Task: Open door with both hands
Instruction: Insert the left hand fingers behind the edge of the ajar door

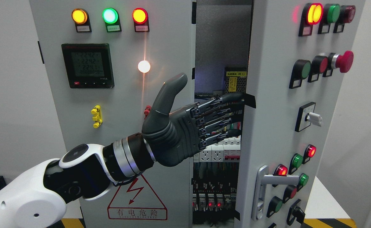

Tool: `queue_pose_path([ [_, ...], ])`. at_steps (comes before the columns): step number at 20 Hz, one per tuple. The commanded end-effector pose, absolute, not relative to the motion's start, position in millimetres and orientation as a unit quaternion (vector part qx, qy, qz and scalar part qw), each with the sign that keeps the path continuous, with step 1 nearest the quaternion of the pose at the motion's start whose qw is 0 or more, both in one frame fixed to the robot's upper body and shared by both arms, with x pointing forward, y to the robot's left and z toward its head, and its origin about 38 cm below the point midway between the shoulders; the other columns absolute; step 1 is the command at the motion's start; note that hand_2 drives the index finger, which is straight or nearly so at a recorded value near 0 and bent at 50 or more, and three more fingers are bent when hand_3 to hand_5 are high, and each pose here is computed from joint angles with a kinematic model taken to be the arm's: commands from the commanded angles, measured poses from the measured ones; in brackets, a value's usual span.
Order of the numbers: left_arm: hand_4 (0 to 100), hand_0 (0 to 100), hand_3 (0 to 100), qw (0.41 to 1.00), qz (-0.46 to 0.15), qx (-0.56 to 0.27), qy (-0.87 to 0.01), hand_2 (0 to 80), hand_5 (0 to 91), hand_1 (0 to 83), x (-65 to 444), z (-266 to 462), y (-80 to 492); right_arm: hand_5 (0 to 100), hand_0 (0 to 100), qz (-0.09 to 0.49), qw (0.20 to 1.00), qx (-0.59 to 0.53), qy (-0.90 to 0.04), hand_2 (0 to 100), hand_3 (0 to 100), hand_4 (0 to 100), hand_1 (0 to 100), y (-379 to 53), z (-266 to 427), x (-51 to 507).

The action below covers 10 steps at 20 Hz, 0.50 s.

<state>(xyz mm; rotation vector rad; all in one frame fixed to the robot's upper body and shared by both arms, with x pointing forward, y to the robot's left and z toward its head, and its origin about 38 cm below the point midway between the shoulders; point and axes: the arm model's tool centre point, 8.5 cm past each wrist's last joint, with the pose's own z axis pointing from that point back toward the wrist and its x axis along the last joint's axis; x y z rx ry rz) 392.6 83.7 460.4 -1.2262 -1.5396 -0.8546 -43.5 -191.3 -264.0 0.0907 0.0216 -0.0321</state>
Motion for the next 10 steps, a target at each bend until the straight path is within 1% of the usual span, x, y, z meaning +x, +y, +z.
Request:
queue_pose_path([
  [1, 0, 0, 0, 0.473, -0.352, -0.520, -0.618, 0.0, 0.0, 0.0, 392.9, 461.8, 62.6, 0, 0, -0.016, 0.999, 0.048, 0.011, 0, 0, 0, 0, -190.9, -263.9, -43.5],
  [10, 0, 0, 0, 0.468, -0.362, -0.530, -0.608, 0.0, 0.0, 0.0, 384.6, 460.8, 52.8, 0, 0, -0.016, 0.999, 0.047, 0.011, 0, 0, 0, 0, -191.0, -263.9, -43.5],
])
